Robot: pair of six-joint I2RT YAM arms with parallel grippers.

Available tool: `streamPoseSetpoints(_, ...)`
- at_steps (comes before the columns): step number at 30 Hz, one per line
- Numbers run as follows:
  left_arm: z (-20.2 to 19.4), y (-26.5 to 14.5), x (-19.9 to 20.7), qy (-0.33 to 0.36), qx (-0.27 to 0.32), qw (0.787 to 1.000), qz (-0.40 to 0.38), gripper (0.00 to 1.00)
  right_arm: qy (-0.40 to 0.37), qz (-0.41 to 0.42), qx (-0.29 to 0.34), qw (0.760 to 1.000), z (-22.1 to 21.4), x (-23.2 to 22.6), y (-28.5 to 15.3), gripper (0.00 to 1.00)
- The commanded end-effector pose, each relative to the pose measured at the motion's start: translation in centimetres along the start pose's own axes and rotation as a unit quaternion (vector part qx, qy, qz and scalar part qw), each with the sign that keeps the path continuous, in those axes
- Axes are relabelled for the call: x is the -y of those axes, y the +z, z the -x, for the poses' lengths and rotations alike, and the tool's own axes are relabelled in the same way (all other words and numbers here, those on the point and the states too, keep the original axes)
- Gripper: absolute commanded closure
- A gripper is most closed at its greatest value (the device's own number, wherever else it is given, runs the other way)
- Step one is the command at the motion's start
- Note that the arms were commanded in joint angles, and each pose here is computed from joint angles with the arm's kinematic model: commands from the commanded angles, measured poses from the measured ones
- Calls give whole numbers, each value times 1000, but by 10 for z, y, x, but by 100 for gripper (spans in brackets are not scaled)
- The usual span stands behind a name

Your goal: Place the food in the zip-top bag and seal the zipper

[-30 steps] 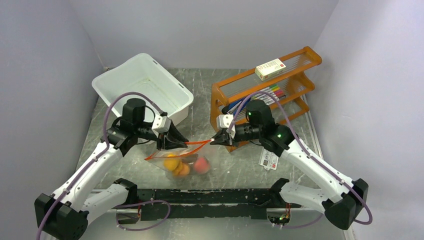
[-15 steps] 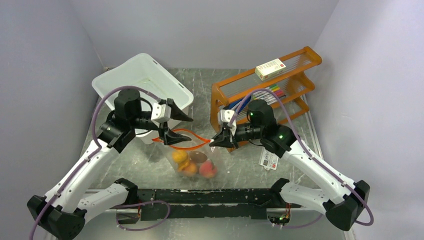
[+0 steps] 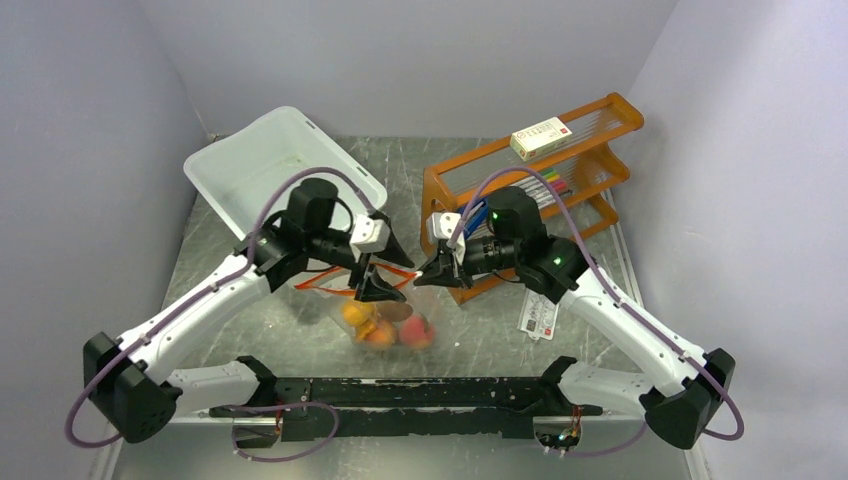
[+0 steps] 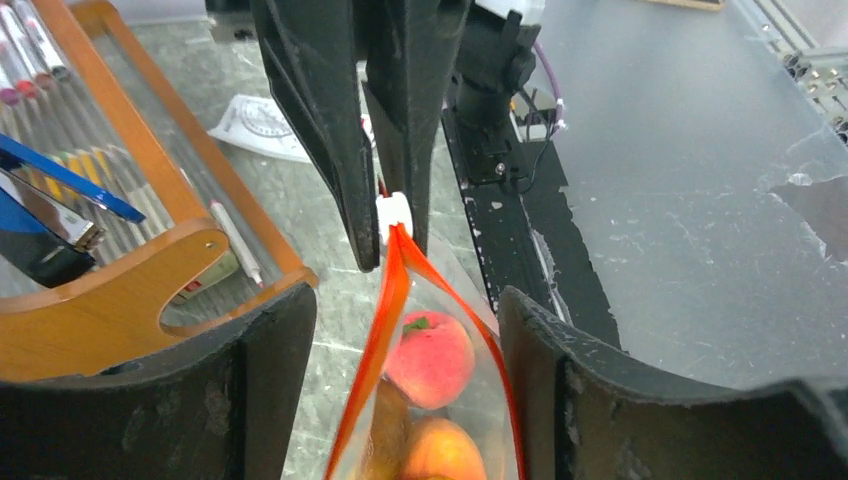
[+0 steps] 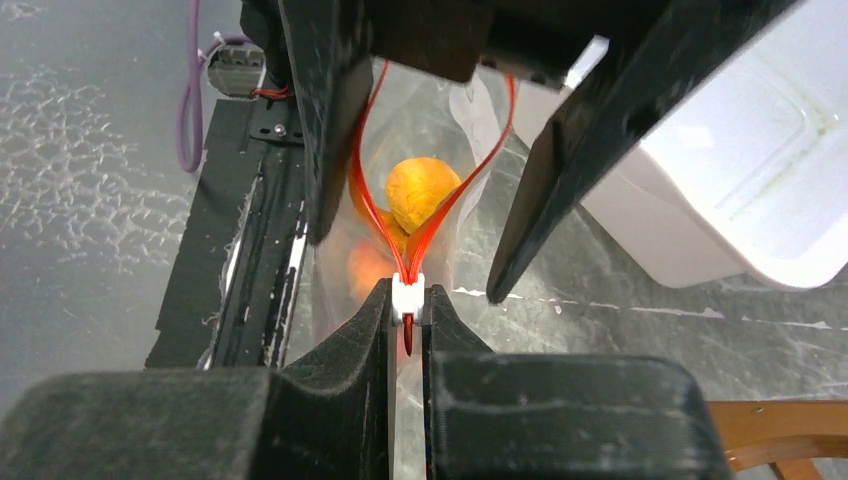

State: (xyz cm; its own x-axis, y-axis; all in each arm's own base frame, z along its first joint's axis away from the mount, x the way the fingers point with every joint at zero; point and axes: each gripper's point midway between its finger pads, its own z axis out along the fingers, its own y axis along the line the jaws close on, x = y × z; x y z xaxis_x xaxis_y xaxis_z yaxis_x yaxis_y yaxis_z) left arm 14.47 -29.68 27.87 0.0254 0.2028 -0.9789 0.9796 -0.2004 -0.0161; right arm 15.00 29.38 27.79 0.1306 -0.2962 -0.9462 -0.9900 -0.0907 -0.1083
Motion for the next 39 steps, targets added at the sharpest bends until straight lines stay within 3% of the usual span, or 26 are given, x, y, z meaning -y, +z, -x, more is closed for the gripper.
streamPoseSetpoints(1, -15, 13, -16, 14, -40, 999, 20, 40, -22, 8, 12, 1000, 11, -4, -2, 100)
streamPoseSetpoints(5, -15, 16, -18, 28, -42, 998, 23, 86, -17, -7, 23, 1000, 10, -8, -6, 100)
streamPoseSetpoints(6, -15, 16, -19, 29, -43, 998, 29, 92, -11, -19, 24, 999, 8, -7, -8, 93)
streamPoseSetpoints(10, -15, 13, -17, 42, -37, 998, 38, 93, 12, -79, 47, 996, -2, -7, -17, 67)
streamPoseSetpoints(13, -12, 11, -14, 46, -23, 998, 45, 93, 29, -104, 89, 990, -3, -11, -21, 55)
streamPoseSetpoints(17, -12, 9, -9, 49, -15, 998, 48, 93, 49, -114, 124, 984, -2, -15, -22, 55)
streamPoseSetpoints(23, -12, 10, -7, 49, -12, 998, 47, 93, 46, -132, 127, 982, -2, -2, -19, 60)
streamPoseSetpoints(25, -11, 10, -7, 49, -11, 998, 45, 93, 43, -134, 127, 982, -1, 1, -17, 67)
streamPoseSetpoints(28, -9, 10, -5, 48, -7, 998, 47, 93, 41, -133, 132, 982, 1, 3, -16, 94)
streamPoseSetpoints(30, -6, 9, -4, 48, -3, 997, 53, 93, 38, -127, 135, 982, 4, 1, -15, 100)
streamPoseSetpoints(32, -2, 8, -5, 45, 5, 997, 61, 83, 32, -117, 137, 983, 5, -2, -15, 100)
streamPoseSetpoints(35, 12, 5, -8, 34, 21, 996, 81, 51, 26, -111, 135, 984, 6, -4, -14, 100)
streamPoseSetpoints(39, 33, 0, -7, 41, 41, 993, 100, 40, 15, -100, 137, 985, 10, -9, -15, 100)
